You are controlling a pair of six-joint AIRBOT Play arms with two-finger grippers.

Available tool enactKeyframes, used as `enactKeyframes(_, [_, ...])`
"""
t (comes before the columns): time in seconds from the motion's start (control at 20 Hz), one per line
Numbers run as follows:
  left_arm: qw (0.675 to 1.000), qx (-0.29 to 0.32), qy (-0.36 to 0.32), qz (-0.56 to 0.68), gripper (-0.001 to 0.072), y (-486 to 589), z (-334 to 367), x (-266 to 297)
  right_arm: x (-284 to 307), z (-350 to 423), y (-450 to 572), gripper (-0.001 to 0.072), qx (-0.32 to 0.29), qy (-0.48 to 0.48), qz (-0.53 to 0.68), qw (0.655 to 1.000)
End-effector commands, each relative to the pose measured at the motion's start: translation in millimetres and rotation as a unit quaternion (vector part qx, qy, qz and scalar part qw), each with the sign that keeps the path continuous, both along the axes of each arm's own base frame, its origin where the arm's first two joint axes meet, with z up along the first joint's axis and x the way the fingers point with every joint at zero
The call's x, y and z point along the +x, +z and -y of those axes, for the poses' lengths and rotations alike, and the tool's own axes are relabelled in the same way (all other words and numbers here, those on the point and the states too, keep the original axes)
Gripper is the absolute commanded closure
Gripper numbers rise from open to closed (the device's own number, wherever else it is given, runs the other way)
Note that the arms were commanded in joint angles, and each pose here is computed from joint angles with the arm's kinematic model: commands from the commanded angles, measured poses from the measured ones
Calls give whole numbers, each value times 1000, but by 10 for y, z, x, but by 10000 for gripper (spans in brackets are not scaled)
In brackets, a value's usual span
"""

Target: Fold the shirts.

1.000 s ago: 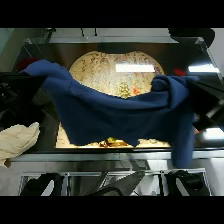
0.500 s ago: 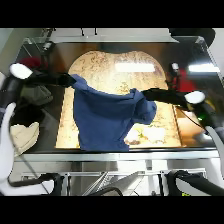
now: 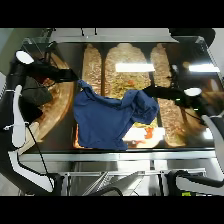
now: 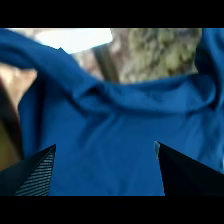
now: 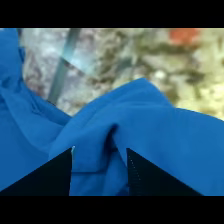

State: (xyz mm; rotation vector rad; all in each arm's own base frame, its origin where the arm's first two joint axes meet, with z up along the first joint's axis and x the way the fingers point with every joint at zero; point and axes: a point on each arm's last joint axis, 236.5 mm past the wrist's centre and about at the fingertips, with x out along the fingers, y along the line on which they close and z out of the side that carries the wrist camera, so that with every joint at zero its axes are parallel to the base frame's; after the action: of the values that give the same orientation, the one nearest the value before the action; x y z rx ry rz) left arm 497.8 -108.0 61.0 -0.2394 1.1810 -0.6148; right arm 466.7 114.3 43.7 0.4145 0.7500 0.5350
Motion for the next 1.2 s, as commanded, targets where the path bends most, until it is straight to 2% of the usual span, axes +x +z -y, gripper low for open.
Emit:
enactKeyframes(0.0, [984, -14, 16, -176, 11, -75, -237, -827, -367, 554, 151, 323, -16, -15, -54, 998])
enactKeyframes(0.15, [966, -25, 30, -256, 11, -482, -132, -1674, -632, 1250, -65, 323, -75, -62, -113, 989])
enactKeyframes(0.4, [942, -33, 91, -321, 11, -1320, 44, -2902, -750, 1721, -255, 323, -59, -116, -146, 981])
enactKeyframes(0.65, [952, -120, 130, -249, 12, -1547, 466, -2951, -724, 1589, -450, 323, -42, -99, -171, 979])
enactKeyframes(0.7, [954, -120, 130, -243, 62, -1583, 502, -2956, -728, 1548, -467, 323, -41, -93, -174, 979])
enactKeyframes(1.05, [965, -99, 113, -216, 61, -1671, 558, -2947, -726, 1449, -483, 324, -43, -80, -176, 980])
enactKeyframes(1.1, [966, -96, 120, -208, 232, -1686, 537, -2902, -727, 1449, -505, 323, -42, -80, -178, 980])
enactKeyframes(1.15, [967, -92, 126, -202, 484, -1703, 515, -2865, -733, 1441, -548, 323, -39, -78, -184, 979])
